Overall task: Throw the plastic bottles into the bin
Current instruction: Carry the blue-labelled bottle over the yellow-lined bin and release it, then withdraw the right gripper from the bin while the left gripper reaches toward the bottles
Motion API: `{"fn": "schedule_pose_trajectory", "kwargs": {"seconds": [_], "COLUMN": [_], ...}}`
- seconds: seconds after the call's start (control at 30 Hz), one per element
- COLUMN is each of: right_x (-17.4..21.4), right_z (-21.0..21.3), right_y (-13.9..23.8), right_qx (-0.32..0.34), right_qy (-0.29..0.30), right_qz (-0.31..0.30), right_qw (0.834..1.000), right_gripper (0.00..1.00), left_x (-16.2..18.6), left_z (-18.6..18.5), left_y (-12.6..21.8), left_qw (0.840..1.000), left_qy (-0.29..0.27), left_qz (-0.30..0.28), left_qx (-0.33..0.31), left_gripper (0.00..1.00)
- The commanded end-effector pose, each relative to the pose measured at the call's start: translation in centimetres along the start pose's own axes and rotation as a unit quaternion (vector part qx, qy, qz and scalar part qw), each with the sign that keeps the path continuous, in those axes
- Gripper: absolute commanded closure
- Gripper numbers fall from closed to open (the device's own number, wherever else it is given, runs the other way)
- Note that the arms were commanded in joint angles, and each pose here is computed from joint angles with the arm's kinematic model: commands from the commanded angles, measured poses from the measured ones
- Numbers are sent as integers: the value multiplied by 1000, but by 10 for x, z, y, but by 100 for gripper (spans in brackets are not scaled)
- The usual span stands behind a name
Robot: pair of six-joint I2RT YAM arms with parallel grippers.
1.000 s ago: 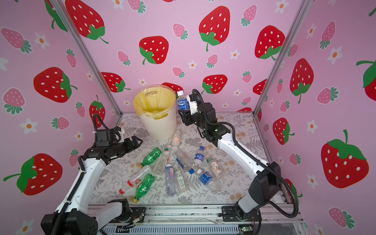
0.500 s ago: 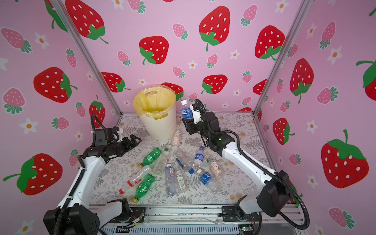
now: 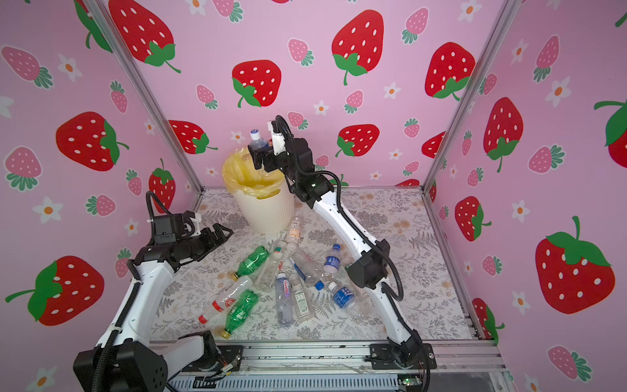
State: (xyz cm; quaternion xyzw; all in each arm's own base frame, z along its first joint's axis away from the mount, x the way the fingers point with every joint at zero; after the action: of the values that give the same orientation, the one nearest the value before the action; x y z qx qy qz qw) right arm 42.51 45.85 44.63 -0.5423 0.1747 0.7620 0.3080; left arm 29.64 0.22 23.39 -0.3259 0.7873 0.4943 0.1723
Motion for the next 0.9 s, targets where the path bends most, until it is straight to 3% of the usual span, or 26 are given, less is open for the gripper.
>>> {"fn": "schedule_pose_trajectory", "kwargs": {"seconds": [0.0,0.23,0.87], "right_x": [-17,-28,20], "right_z": [8,15,-29], "right_y": [21,51,163], "right_qx": [-9,-5,61], "right_qy": [-9,11,-29], "right_qz": [-24,6,85], "right_qw": [1000,1000,994], "right_gripper": [1,1,1], "left_x": [2,2,5], "left_z": [2,3,6], "left_y": [2,3,2], "left_qw": [1000,1000,1000], "left_qy": [4,8,16], "left_qz": [-3,-5,-4], "left_qx": [1,2,2], "left_gripper": [1,1,1]}}
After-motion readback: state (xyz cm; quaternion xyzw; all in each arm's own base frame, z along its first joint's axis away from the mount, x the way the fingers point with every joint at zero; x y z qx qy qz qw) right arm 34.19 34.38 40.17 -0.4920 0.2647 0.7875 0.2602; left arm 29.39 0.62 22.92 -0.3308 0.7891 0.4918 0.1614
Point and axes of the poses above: each gripper's point midway between its finger pads, its own y axis back along the fingers, its own z axis along the line the jaws close on, x = y × z, the point moved 4 cm from there along y, back along the fingers, and after that the axes turned 12 degrees about -y, right-handed, at the moved point
